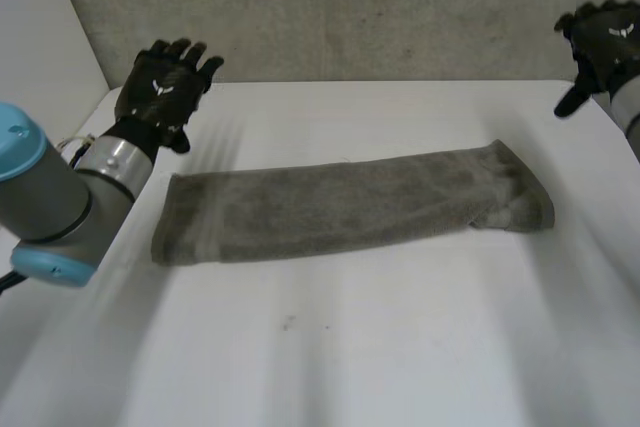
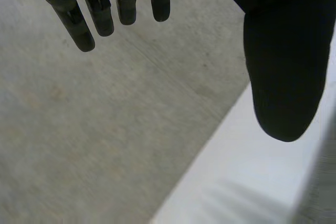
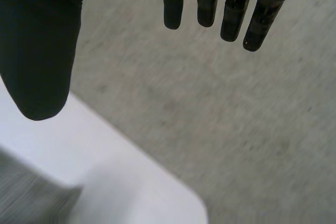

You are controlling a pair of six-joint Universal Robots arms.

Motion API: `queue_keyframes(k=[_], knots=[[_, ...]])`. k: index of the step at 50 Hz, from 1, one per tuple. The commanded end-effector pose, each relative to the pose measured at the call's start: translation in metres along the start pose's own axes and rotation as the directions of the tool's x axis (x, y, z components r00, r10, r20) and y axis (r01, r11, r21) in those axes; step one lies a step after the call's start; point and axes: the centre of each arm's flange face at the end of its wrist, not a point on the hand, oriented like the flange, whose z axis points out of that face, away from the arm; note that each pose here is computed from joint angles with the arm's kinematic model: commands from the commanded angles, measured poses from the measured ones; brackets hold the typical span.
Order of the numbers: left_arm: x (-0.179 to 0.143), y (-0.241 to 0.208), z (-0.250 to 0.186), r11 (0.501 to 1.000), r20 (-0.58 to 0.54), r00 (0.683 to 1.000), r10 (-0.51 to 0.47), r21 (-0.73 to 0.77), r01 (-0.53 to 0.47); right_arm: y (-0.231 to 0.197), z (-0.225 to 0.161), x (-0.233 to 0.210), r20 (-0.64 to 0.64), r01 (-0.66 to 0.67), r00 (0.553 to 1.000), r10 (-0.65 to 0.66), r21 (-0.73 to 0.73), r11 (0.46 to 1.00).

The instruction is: Fold the towel.

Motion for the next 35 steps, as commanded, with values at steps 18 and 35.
queue_keyframes(k=[18,35], knots=[[0.015,0.038,-0.074,0.846,0.17,0.952,-0.256,-0.436,0.306,0.138,-0.03,-0.014,0.223,-0.006,0.971,0.09,-0.352,0.936],[0.031,0.037,-0.08,0.844,0.131,0.955,-0.266,-0.448,0.297,0.164,-0.01,-0.022,0.226,0.015,0.973,0.042,-0.242,0.97]])
